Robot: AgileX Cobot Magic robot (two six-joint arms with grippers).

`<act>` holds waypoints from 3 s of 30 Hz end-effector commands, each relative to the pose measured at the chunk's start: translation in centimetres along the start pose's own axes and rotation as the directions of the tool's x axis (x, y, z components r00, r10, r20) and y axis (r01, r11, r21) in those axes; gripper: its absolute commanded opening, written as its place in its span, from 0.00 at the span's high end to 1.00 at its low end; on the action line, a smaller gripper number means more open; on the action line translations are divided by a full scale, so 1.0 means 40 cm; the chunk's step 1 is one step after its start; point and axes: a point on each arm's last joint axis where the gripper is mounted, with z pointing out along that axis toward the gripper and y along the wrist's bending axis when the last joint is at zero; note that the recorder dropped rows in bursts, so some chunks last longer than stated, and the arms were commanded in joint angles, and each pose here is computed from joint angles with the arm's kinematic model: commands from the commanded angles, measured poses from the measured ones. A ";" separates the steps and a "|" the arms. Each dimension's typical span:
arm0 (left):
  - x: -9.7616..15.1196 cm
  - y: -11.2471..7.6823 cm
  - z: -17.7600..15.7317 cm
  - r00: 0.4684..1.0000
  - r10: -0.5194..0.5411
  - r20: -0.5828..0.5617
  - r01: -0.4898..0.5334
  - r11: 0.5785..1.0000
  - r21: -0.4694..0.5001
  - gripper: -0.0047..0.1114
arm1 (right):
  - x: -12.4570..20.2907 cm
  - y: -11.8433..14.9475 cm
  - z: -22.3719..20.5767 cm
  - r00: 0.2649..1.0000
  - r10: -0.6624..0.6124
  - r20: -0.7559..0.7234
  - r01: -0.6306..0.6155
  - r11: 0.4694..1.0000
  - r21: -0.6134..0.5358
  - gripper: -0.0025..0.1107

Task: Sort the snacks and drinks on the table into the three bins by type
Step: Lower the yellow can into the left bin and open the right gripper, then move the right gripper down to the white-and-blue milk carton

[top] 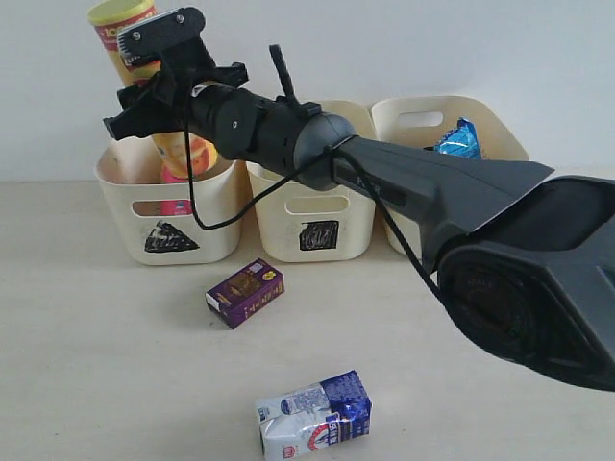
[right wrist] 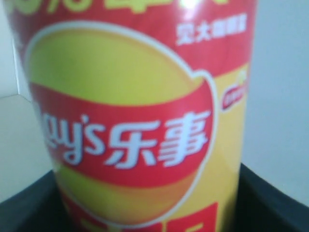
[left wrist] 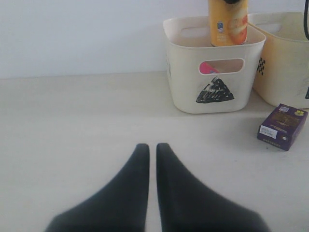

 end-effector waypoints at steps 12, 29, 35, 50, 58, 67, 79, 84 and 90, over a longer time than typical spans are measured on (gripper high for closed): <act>0.001 0.000 0.000 1.000 -0.016 0.007 0.016 1.000 0.000 0.92 | -0.008 -0.013 -0.002 1.000 0.016 -0.003 -0.016 1.000 0.000 0.37; 0.001 0.000 0.000 1.000 -0.016 0.007 0.016 1.000 0.000 0.92 | -0.172 -0.022 -0.067 0.998 0.018 0.058 -0.016 0.999 -0.037 0.37; 0.001 0.000 0.000 1.000 -0.016 0.007 0.016 1.000 0.000 0.92 | -0.208 -0.021 -0.087 0.999 0.017 0.052 -0.013 0.998 -0.063 0.37; 0.001 0.000 0.000 1.000 -0.016 0.007 0.016 1.000 0.000 0.92 | -0.207 0.025 -0.120 0.989 -0.026 -0.144 -0.011 0.969 -0.246 0.45; 0.001 0.000 0.000 1.000 -0.016 0.007 0.016 1.000 0.000 0.92 | -0.233 0.086 -0.194 0.936 -0.179 -0.302 0.022 0.889 -0.457 0.97; 0.001 0.000 0.000 1.000 -0.014 0.007 0.014 1.000 -0.001 0.92 | -0.215 0.106 -0.241 0.856 -0.276 -0.437 -0.034 0.814 -0.580 0.98; 0.001 0.000 0.000 1.000 -0.014 0.007 0.014 1.000 -0.001 0.92 | -0.181 0.131 -0.283 0.742 -0.518 -0.427 0.040 0.669 -0.742 0.98; 0.001 0.000 0.000 1.000 -0.014 0.007 0.014 1.000 -0.001 0.92 | -0.176 0.192 -0.292 0.657 -0.646 -0.390 0.162 0.626 -0.763 0.98; 0.001 0.000 0.000 1.000 -0.014 0.007 0.014 1.000 -0.001 0.92 | -0.149 0.236 -0.325 0.580 -0.716 -0.388 0.176 0.576 -0.798 0.98</act>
